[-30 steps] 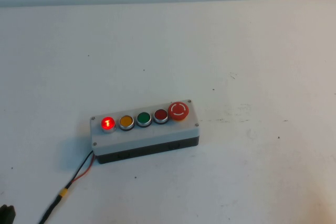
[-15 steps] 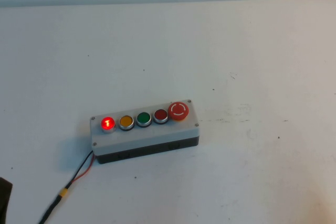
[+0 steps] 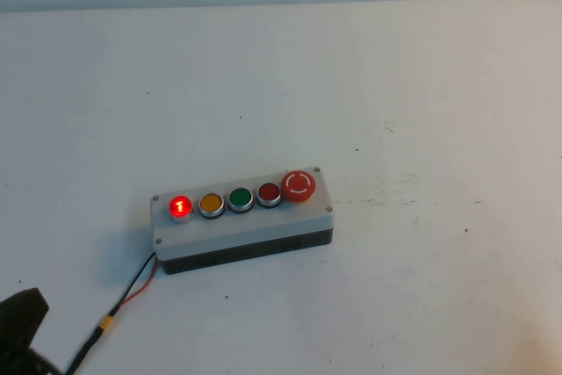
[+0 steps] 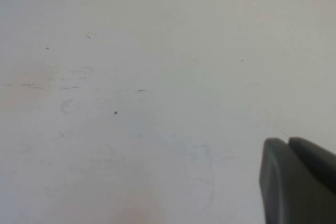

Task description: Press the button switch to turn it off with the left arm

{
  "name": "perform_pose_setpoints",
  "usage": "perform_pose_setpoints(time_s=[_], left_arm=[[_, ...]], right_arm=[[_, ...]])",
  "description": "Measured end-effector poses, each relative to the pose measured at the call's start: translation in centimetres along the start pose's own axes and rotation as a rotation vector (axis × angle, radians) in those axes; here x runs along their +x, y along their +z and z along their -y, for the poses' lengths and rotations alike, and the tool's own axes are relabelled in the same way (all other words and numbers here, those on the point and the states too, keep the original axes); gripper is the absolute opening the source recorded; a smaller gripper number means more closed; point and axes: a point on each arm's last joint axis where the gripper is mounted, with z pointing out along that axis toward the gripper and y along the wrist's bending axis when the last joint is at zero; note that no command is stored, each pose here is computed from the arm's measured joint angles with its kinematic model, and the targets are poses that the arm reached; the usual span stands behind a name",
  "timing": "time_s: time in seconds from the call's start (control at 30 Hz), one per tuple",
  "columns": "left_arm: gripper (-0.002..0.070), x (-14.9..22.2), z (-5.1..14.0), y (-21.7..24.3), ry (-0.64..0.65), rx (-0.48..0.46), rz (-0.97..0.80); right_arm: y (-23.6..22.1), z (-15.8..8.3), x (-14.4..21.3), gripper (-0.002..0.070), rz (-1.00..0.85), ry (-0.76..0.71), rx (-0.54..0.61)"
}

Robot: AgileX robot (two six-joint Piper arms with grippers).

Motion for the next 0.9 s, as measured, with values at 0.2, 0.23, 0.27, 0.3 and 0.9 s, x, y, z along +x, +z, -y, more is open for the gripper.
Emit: perform_pose_setpoints(time_s=[0.2,0.23,0.27,0.3,0.9], left_arm=[[-0.0002,-2.5,0.8,2.2,0.112,-0.077,-0.311],[-0.0002,-2.8,0.9,2.7,0.134,-0.083,-0.364],[-0.0002,-3.1,1.0,3.1,0.149,-0.086,-0.413],[-0.0002,-3.5,1.1,3.6,0.167,-0.087,-0.463],[-0.0002,-12.2,5.8,18.3,0.447,0.007,-0.846]], right_arm=[[0.0,0.0,0.0,-0.0016,0.0,0.0,0.0],[0.0,0.0,0.0,-0.0016,0.0,0.0,0.0],[0.0,0.0,0.0,-0.0016,0.0,0.0,0.0],[0.0,0.0,0.0,-0.0016,0.0,0.0,0.0],[0.0,0.0,0.0,-0.0016,0.0,0.0,0.0]])
